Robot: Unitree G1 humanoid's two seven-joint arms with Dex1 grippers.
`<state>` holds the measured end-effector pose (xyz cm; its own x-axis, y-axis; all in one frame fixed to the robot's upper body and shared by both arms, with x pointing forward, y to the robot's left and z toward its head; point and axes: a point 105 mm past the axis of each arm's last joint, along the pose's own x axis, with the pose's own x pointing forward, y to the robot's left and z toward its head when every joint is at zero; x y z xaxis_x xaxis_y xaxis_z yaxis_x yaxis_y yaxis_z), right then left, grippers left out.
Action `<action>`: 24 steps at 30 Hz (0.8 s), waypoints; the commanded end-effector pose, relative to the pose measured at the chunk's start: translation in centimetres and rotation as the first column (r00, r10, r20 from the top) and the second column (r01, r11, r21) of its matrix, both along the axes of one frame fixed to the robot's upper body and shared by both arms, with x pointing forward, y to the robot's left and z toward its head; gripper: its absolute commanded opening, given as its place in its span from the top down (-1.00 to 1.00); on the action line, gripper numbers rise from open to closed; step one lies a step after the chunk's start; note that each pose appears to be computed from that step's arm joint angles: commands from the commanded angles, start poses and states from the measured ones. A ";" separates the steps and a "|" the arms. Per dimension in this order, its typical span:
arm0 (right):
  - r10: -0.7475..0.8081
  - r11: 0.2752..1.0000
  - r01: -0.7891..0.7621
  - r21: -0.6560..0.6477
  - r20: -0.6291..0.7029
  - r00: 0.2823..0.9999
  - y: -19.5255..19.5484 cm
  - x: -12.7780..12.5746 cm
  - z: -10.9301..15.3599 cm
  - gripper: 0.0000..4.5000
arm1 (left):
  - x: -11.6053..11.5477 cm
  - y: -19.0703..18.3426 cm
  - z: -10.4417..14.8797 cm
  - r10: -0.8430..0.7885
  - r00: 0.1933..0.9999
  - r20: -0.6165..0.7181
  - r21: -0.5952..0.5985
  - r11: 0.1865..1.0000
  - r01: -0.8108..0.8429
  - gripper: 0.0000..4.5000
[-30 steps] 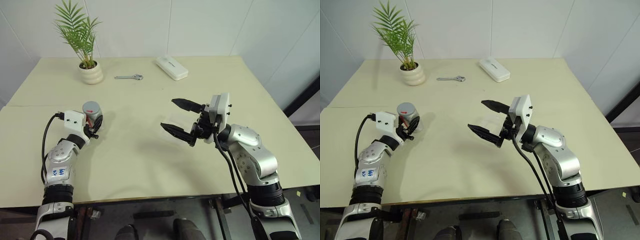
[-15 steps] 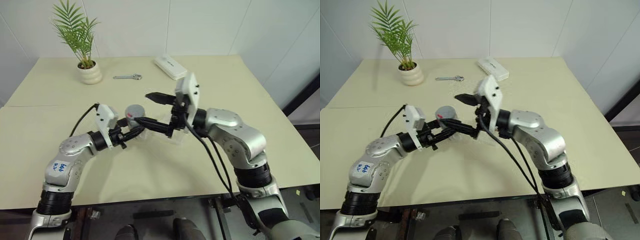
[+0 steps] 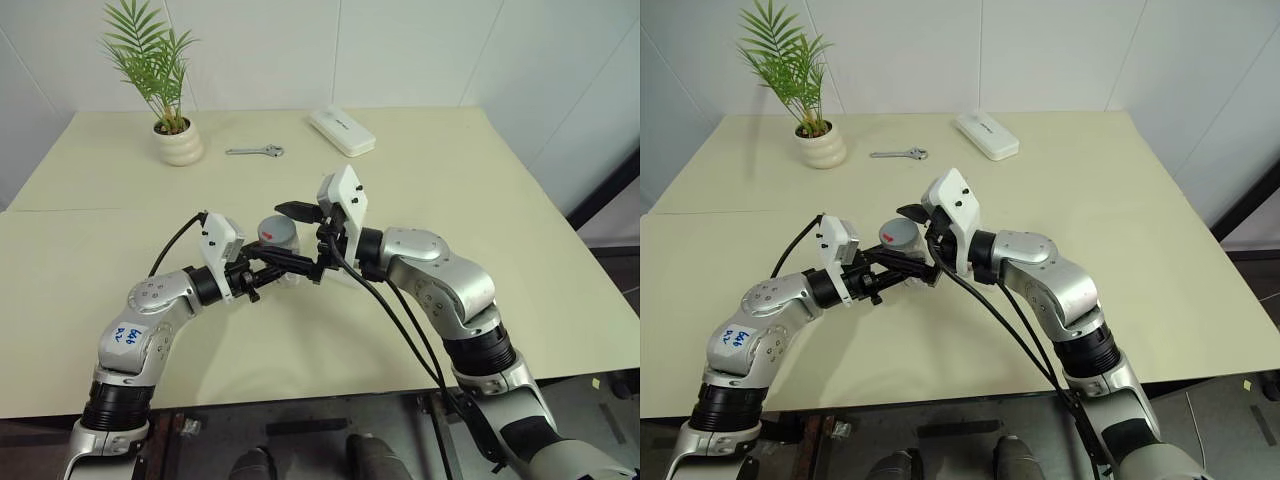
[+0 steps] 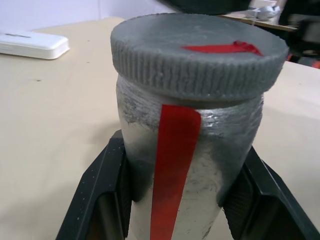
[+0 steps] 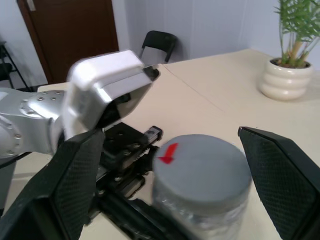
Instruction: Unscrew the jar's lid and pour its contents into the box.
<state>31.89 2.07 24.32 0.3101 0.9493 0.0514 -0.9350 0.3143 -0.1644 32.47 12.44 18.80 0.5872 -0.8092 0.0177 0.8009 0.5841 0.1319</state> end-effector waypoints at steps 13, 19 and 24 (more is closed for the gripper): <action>0.010 0.998 -0.012 0.066 0.033 0.999 -0.1 0.2 1.6 -0.59 | -0.6 -0.5 1.0 -0.025 0.998 0.056 -0.004 1.000 0.025 0.15; 0.018 0.996 -0.021 0.091 0.033 0.999 -0.1 0.1 2.0 -0.14 | -0.6 -0.4 0.8 -0.024 0.998 0.055 0.001 1.000 0.024 0.15; 0.113 0.991 -0.117 0.067 0.051 0.992 -0.1 -0.7 2.1 -0.14 | -1.8 -0.6 1.2 -0.174 0.982 0.066 0.040 0.984 0.172 0.15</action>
<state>32.08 2.07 23.89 0.2661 0.9623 0.0568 -0.9534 0.2714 -0.1318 31.87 12.69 18.95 0.5373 -0.8434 0.0015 0.8315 0.5300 0.1662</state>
